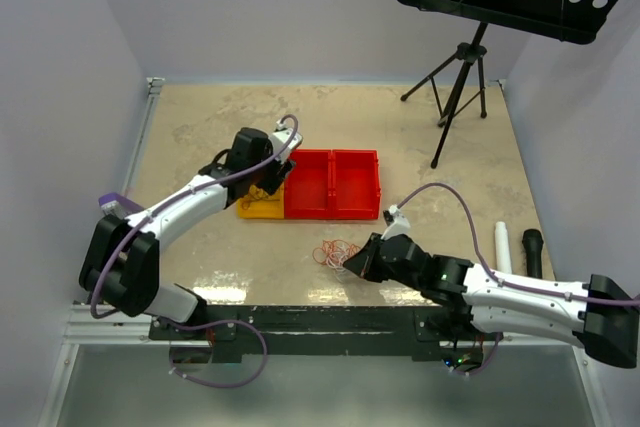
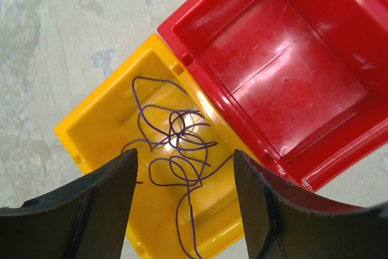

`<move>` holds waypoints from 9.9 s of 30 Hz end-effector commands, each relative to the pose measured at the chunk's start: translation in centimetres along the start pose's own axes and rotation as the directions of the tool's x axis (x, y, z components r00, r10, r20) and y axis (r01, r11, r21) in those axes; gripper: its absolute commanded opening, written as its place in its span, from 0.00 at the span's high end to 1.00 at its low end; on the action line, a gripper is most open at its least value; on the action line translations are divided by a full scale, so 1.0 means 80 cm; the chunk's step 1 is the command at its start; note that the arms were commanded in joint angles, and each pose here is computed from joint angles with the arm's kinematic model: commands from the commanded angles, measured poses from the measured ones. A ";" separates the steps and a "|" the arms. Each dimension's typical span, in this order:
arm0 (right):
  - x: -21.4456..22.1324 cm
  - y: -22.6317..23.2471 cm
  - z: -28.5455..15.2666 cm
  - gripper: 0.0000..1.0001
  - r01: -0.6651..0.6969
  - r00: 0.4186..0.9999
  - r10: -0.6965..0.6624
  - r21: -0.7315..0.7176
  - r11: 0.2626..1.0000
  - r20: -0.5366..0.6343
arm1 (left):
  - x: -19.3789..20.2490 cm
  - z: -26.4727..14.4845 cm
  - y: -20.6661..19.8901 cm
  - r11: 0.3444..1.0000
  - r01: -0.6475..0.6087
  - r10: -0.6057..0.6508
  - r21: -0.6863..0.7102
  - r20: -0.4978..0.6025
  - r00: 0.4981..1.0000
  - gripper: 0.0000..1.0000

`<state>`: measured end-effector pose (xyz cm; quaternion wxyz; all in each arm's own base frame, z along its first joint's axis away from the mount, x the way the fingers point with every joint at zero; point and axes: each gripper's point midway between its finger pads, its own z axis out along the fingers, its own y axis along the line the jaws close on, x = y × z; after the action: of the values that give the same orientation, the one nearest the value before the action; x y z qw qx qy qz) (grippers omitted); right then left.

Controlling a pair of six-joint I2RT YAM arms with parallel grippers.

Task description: Untangle the cables

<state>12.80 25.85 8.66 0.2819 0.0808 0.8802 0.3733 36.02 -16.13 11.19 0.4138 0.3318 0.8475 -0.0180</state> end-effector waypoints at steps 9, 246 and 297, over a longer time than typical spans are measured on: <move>-0.014 0.045 0.003 1.00 0.029 0.999 -0.027 -0.089 0.996 0.025 | -0.015 -0.118 -0.150 0.762 -0.190 0.117 0.620 0.157 0.981 0.22; -0.037 0.081 -0.049 1.00 0.082 0.985 -0.069 -0.075 0.994 0.157 | -0.180 -0.341 0.071 0.966 -0.074 0.201 -0.248 0.535 0.821 1.00; -0.013 -0.008 -0.021 1.00 0.074 0.986 -0.121 0.361 0.930 0.111 | -0.333 -0.651 0.209 0.531 0.236 0.650 -0.814 0.569 0.504 1.00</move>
<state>12.33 24.95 9.10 0.3191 0.1137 0.9158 0.2156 17.57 2.03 74.75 0.8861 0.0494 0.3029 0.3474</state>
